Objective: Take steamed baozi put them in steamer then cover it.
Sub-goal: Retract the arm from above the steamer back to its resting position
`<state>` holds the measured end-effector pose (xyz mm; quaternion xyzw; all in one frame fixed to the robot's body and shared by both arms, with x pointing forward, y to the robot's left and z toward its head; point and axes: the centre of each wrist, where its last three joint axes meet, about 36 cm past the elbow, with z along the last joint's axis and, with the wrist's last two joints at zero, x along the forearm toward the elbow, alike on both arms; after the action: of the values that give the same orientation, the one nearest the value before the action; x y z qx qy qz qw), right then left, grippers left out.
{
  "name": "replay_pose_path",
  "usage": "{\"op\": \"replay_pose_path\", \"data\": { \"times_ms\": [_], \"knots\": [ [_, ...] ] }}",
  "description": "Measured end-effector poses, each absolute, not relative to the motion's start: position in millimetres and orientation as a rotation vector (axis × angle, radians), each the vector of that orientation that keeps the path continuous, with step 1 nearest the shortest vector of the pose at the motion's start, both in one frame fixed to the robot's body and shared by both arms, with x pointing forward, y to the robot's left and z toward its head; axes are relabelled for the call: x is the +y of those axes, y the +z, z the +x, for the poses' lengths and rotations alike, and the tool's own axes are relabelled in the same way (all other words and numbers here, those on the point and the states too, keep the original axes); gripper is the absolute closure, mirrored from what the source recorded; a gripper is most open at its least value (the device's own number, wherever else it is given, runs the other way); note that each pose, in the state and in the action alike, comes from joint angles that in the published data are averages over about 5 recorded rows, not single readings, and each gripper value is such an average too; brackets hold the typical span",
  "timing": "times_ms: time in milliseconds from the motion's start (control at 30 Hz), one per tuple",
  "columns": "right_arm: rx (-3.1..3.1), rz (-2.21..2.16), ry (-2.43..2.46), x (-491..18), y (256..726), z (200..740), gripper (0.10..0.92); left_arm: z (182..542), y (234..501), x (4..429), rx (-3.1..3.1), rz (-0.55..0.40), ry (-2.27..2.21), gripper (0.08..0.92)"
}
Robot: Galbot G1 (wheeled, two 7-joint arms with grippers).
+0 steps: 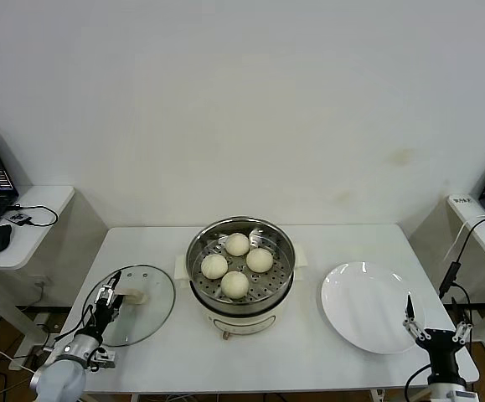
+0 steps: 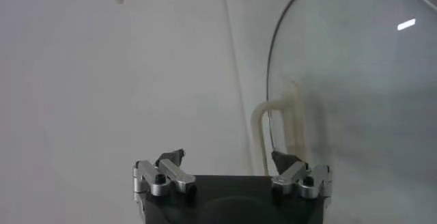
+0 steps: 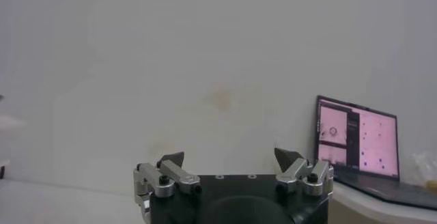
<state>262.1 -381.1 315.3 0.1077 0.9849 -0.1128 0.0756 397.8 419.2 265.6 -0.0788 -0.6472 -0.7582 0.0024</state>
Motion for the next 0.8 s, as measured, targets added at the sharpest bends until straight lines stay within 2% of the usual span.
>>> {"op": "replay_pose_path", "data": {
  "times_ms": [567,800],
  "knots": [
    [2.962,0.323,-0.343,-378.9,308.8,262.0,0.2,416.1,263.1,420.9,-2.062,-0.243,-2.337,0.192],
    [2.963,0.324,-0.344,-378.6,308.0,261.6,0.2,415.7,256.5,421.7,-2.075,-0.266,-2.31,0.371]
  ]
}}
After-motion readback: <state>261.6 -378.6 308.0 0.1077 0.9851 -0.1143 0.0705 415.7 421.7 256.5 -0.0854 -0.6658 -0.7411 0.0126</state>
